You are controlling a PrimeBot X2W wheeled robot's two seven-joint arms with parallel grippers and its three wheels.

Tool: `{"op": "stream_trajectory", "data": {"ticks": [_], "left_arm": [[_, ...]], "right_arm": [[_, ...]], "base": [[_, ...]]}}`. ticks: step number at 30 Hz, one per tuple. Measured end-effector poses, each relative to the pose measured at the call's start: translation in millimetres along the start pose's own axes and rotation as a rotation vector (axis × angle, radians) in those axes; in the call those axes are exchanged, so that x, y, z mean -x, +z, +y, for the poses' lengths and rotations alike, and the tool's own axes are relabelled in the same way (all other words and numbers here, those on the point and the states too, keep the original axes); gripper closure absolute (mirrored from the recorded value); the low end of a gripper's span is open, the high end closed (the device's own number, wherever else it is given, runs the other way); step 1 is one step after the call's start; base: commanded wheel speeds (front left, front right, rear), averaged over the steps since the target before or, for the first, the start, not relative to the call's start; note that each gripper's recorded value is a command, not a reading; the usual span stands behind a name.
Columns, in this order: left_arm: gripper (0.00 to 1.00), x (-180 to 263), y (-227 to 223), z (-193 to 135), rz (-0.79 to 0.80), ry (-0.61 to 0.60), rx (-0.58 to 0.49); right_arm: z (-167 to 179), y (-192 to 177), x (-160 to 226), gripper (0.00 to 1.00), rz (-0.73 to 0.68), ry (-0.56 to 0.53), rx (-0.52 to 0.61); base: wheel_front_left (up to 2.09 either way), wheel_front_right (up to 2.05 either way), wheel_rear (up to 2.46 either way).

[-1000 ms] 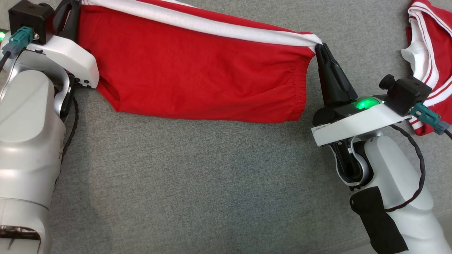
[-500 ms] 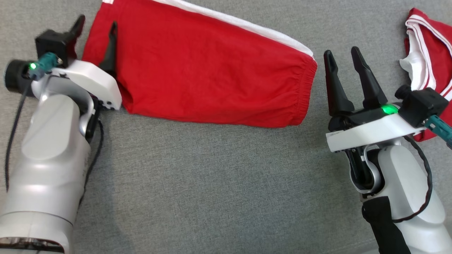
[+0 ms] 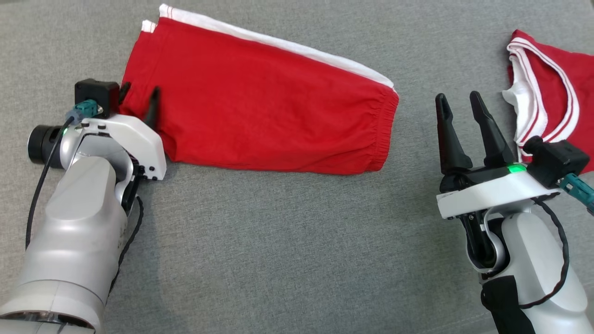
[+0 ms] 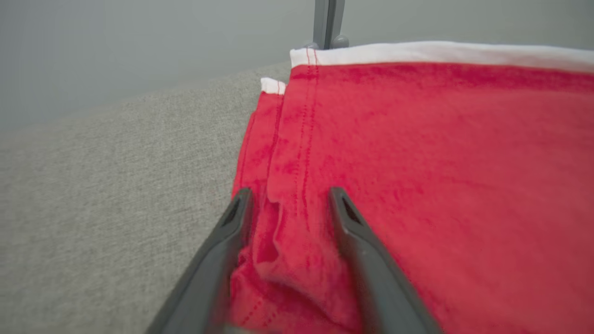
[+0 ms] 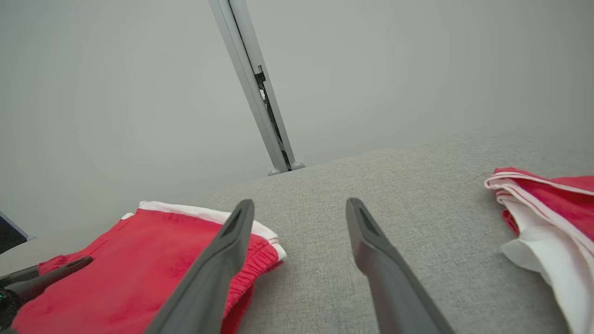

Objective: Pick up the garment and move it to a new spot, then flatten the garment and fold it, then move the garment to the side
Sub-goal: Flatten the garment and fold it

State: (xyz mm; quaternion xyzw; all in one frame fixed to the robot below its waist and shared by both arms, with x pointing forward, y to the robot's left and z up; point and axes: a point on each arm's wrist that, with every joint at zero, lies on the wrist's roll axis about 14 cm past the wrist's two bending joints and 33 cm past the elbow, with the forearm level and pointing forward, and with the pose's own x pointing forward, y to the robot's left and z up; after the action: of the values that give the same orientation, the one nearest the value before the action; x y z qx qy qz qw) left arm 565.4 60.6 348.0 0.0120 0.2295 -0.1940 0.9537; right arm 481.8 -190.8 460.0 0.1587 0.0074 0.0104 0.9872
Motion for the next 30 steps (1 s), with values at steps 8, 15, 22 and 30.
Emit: {"op": "stream_trajectory", "data": {"ticks": [8,15,22,30], "left_arm": [[1.00,18,-5,7,0.006,0.053,0.023],[1.00,51,-18,12,0.000,0.115,0.090],[1.00,94,-27,12,-0.047,0.184,0.166],[1.00,137,-46,15,-0.075,0.264,0.232]], "right_arm": [[-8,9,13,0.00,-0.014,-0.033,-0.009],[-6,14,28,0.00,-0.021,-0.043,-0.023],[4,18,43,0.00,-0.023,-0.026,-0.031],[16,21,53,0.00,-0.027,0.000,-0.034]], "base": [[0.00,0.00,0.00],[0.00,0.00,0.00],[0.00,0.00,0.00],[0.00,0.00,0.00]]}}
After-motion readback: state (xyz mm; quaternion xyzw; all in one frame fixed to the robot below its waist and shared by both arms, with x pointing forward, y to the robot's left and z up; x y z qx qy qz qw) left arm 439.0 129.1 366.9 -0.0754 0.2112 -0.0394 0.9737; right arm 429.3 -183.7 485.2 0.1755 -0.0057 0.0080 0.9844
